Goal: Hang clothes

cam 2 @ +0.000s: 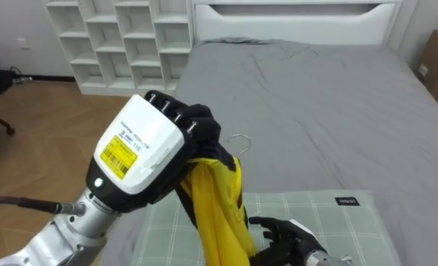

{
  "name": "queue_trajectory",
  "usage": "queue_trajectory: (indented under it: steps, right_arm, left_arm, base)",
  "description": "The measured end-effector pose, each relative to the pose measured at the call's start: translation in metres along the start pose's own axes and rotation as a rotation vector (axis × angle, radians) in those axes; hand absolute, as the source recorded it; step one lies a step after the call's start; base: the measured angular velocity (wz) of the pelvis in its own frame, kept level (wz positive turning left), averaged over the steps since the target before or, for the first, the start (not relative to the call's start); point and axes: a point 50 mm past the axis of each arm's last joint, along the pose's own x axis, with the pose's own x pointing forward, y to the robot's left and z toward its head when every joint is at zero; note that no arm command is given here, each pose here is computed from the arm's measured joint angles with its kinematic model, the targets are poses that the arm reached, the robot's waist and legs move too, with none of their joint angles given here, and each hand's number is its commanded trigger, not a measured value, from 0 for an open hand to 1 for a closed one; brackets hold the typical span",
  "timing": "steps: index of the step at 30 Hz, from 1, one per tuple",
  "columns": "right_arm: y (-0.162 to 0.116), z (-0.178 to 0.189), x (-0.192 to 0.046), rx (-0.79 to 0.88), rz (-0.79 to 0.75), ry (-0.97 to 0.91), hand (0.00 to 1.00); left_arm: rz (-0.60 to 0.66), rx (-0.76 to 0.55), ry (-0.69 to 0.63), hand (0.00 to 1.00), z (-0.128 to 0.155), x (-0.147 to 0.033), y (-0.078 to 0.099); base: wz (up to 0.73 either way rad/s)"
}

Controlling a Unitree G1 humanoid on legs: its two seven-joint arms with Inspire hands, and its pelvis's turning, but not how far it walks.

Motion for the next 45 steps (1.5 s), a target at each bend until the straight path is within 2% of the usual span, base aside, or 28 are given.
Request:
queue_trajectory:
  steps: [7, 15, 21, 25, 26, 27, 28, 29, 30, 40, 45]
  right_arm:
    - [0.013, -0.002, 0.001, -0.011, 0.158, 0.012, 0.00]
    - [0.035, 0.017, 0.006, -0.104, 0.327, -0.033, 0.00]
    - [0.040, 0.032, 0.005, -0.145, 0.384, -0.077, 0.00]
    - [0.048, 0.041, 0.007, -0.108, 0.408, -0.132, 0.00]
    - [0.050, 0.043, 0.007, -0.110, 0.416, -0.141, 0.04]
    - [0.051, 0.046, 0.007, -0.116, 0.420, -0.151, 0.25]
    - [0.051, 0.047, 0.006, -0.120, 0.422, -0.158, 0.66]
    - [0.052, 0.052, 0.006, -0.131, 0.424, -0.175, 0.75]
    - [0.052, 0.056, 0.005, -0.139, 0.423, -0.192, 1.00]
    - [0.050, 0.061, 0.004, -0.145, 0.388, -0.211, 1.00]
    - [0.049, 0.062, 0.003, -0.157, 0.389, -0.217, 1.00]
  left_arm:
    - [-0.014, 0.004, -0.002, 1.00, -0.001, -0.003, -0.001]
    - [-0.049, -0.032, -0.027, 1.00, 0.010, -0.008, -0.008]
    - [-0.027, -0.034, -0.021, 1.00, 0.009, -0.007, -0.006]
    - [0.002, -0.040, -0.018, 1.00, 0.010, -0.006, -0.005]
    - [0.012, -0.041, -0.018, 1.00, 0.010, -0.006, -0.005]
    - [0.017, -0.041, -0.017, 1.00, 0.010, -0.006, -0.005]
    - [0.019, -0.040, -0.017, 1.00, 0.010, -0.006, -0.005]
    - [0.029, -0.038, -0.015, 1.00, 0.010, -0.006, -0.004]
    - [0.042, -0.037, -0.014, 1.00, 0.009, -0.006, -0.003]
    - [0.128, -0.036, -0.017, 1.00, 0.009, -0.005, 0.003]
    - [0.139, -0.016, 0.033, 1.00, 0.001, -0.005, 0.006]
  base:
    - [0.00]
    - [-0.01]
    - [-0.03]
    - [0.00]
    - [0.00]
    - [0.00]
    - [0.00]
    - [0.00]
    - [0.00]
    - [0.01]
    - [0.00]
